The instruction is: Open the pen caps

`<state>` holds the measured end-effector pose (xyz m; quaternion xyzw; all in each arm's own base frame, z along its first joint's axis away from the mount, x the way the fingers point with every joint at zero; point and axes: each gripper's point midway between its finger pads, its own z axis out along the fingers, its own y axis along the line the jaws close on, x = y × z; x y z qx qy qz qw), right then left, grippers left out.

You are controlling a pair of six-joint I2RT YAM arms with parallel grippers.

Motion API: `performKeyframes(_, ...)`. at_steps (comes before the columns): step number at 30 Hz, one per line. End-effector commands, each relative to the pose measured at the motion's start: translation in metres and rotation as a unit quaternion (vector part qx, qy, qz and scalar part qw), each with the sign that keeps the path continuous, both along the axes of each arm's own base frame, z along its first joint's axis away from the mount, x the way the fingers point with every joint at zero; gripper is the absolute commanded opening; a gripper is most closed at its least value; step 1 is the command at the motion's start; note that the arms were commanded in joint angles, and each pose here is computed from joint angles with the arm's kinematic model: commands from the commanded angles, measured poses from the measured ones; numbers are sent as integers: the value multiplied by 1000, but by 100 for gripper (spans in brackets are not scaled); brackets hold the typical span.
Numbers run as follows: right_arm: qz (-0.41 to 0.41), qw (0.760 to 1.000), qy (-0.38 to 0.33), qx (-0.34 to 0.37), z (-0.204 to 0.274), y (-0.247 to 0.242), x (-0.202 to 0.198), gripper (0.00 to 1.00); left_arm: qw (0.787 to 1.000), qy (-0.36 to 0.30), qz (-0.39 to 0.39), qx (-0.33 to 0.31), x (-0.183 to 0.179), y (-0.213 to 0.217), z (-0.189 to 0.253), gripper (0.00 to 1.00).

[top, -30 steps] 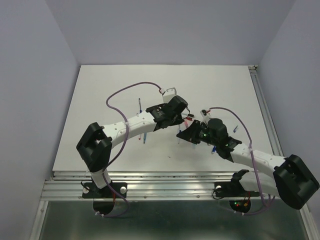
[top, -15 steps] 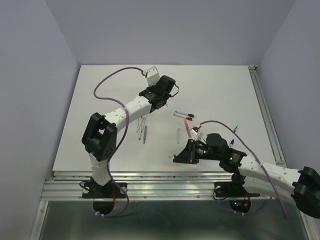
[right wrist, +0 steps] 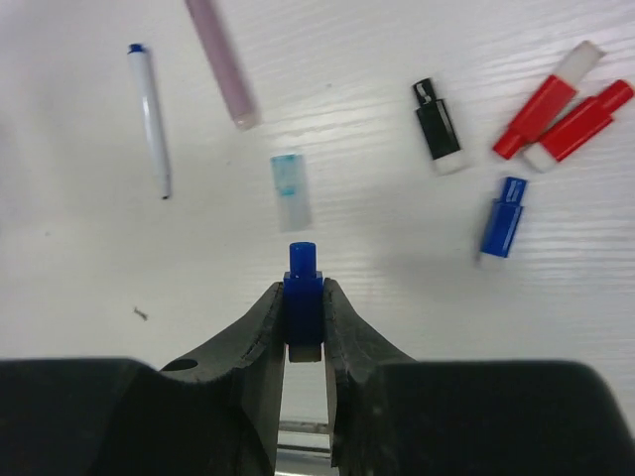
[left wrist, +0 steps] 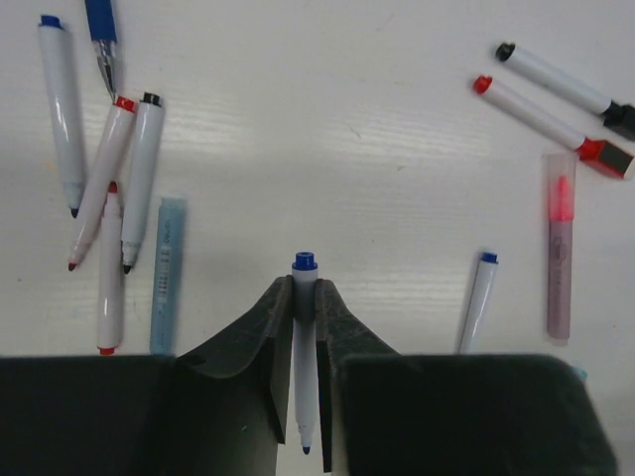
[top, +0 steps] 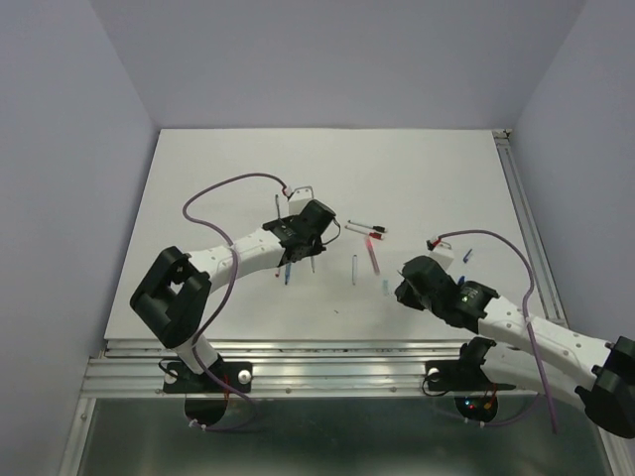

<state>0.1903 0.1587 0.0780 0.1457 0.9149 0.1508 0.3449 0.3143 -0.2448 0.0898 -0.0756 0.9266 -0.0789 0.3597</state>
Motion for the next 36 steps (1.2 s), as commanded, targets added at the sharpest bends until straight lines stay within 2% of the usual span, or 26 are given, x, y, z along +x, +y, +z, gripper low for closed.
performKeyframes(1,-66,994,-15,-81,-3,-43,11,9,999,13,-28,12,-19,0,-8,0)
performKeyframes(4,-72,992,-1,-101,-15,-53,12,10,999,23,-26,22,-22,3,-16,0)
performKeyframes(14,-66,993,23,-99,-35,-52,17,13,996,62,-11,67,-25,10,-42,1)
performKeyframes(17,-64,993,25,-97,-37,-50,18,15,995,66,-8,76,-25,11,-46,10)
performKeyframes(25,-63,993,45,-86,-46,-47,12,20,994,77,-7,79,-28,11,-51,13)
performKeyframes(33,-70,992,68,-86,-60,-48,5,24,994,78,-10,76,-28,9,-49,28)
performKeyframes(35,-71,991,75,-90,-64,-49,3,25,994,78,-11,75,-28,9,-48,34)
performKeyframes(36,-73,991,75,-89,-62,-48,4,28,994,78,-12,75,-28,8,-48,36)
